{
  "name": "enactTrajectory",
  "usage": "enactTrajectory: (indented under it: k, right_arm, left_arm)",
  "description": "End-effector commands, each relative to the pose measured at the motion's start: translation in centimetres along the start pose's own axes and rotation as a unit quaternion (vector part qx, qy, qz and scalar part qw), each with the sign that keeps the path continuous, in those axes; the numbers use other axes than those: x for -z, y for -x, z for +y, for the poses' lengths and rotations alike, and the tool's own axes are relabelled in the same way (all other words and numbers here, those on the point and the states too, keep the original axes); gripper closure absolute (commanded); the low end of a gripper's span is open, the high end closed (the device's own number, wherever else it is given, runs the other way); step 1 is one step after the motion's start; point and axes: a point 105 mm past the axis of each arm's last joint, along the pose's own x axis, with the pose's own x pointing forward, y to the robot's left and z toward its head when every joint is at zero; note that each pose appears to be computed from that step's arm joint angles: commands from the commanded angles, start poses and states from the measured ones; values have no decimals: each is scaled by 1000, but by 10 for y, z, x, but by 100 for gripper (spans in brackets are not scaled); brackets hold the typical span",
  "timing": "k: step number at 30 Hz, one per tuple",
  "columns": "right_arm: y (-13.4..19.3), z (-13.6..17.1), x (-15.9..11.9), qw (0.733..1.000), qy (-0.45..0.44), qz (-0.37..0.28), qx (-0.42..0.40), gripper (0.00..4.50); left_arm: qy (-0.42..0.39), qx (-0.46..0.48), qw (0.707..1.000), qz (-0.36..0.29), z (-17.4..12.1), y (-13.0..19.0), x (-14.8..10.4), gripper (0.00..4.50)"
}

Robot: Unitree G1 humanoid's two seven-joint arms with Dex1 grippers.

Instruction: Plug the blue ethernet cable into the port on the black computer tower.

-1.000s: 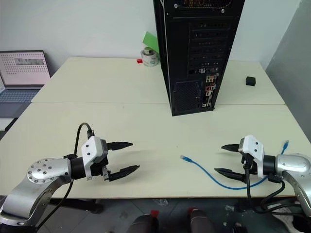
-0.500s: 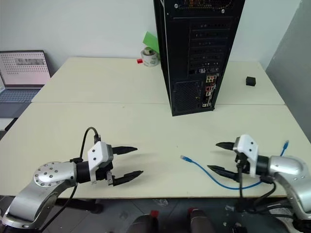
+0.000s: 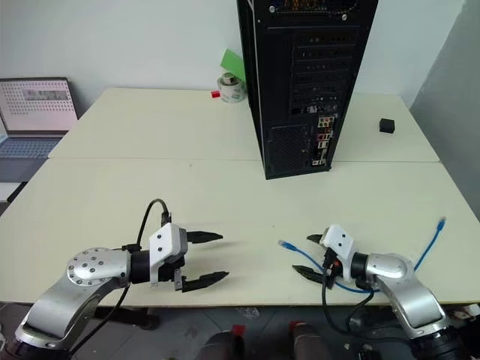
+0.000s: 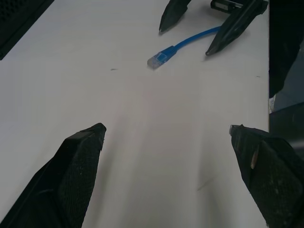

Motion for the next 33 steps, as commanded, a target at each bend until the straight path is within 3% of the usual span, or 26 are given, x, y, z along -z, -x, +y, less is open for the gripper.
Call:
enactTrajectory:
  k: [1, 8, 16, 33]
  right_arm:
    - [-1, -4, -3, 1000, 25, 0, 5, 77]
    - [-1, -3, -2, 999, 36, 7, 0, 230]
    - [-5, -1, -10, 997, 80, 5, -8, 441]
    - [-22, 17, -70, 981, 151, -28, -115, 448]
  left_arm:
    - [-19, 9, 1000, -9, -3, -1, -6, 0]
    - [-12, 20, 999, -27, -3, -1, -10, 0]
    - [-10, 16, 999, -28, 5, -5, -11, 0]
    - [-30, 61, 996, -50, 21, -45, -19, 0]
